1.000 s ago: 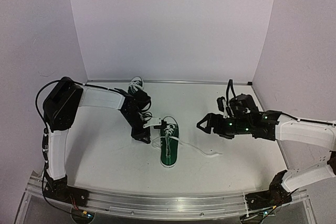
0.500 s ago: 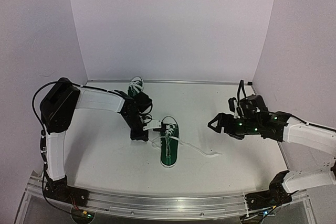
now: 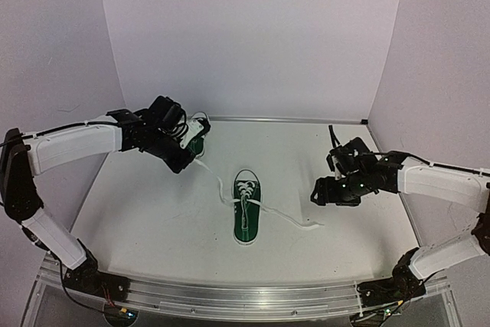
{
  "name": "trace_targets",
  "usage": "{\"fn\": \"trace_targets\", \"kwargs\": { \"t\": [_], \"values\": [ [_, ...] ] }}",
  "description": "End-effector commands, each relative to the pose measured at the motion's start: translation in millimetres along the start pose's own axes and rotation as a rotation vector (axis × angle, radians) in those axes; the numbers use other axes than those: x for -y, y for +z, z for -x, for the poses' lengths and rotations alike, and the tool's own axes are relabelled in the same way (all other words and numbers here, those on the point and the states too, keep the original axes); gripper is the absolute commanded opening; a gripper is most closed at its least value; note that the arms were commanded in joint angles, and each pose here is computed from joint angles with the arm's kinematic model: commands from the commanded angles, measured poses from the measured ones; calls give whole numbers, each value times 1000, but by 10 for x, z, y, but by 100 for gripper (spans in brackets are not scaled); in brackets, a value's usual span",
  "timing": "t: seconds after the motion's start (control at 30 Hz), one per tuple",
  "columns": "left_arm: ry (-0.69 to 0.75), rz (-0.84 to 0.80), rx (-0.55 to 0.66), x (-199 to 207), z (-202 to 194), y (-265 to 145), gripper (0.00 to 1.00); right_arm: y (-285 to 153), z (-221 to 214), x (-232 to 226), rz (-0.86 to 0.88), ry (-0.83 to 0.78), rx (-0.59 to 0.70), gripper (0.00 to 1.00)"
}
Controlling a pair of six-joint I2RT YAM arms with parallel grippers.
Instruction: Tie the shoes
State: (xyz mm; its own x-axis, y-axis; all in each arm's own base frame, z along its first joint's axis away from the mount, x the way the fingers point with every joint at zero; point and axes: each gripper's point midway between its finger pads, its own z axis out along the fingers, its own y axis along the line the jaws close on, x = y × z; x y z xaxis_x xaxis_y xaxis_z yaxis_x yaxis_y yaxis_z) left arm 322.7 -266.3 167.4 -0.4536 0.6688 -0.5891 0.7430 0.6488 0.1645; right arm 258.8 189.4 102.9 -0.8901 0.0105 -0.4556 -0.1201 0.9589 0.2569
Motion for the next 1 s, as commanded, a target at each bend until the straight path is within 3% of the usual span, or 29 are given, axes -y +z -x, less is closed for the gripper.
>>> {"fn": "trace_targets", "kwargs": {
  "t": [0.0, 0.23, 0.33, 0.67, 0.97],
  "values": [
    [-188, 30, 4, -38, -121, -96, 0, -94, 85, 2, -39, -130, -27, 74],
    [-320, 23, 52, -43, -127, -217, 0, 40, -66, -18, -55, -369, -209, 67],
    [-348, 9, 66, -30, -103, -244, 0, 169, -160, -96, 1, -412, -253, 67],
    [-407, -28, 125, -18, 17, -371, 0, 506, -350, -184, 40, -497, -393, 53],
    [-427, -48, 131, -15, 26, -389, 0, 640, -579, -164, 5, -674, -536, 50]
  ]
}}
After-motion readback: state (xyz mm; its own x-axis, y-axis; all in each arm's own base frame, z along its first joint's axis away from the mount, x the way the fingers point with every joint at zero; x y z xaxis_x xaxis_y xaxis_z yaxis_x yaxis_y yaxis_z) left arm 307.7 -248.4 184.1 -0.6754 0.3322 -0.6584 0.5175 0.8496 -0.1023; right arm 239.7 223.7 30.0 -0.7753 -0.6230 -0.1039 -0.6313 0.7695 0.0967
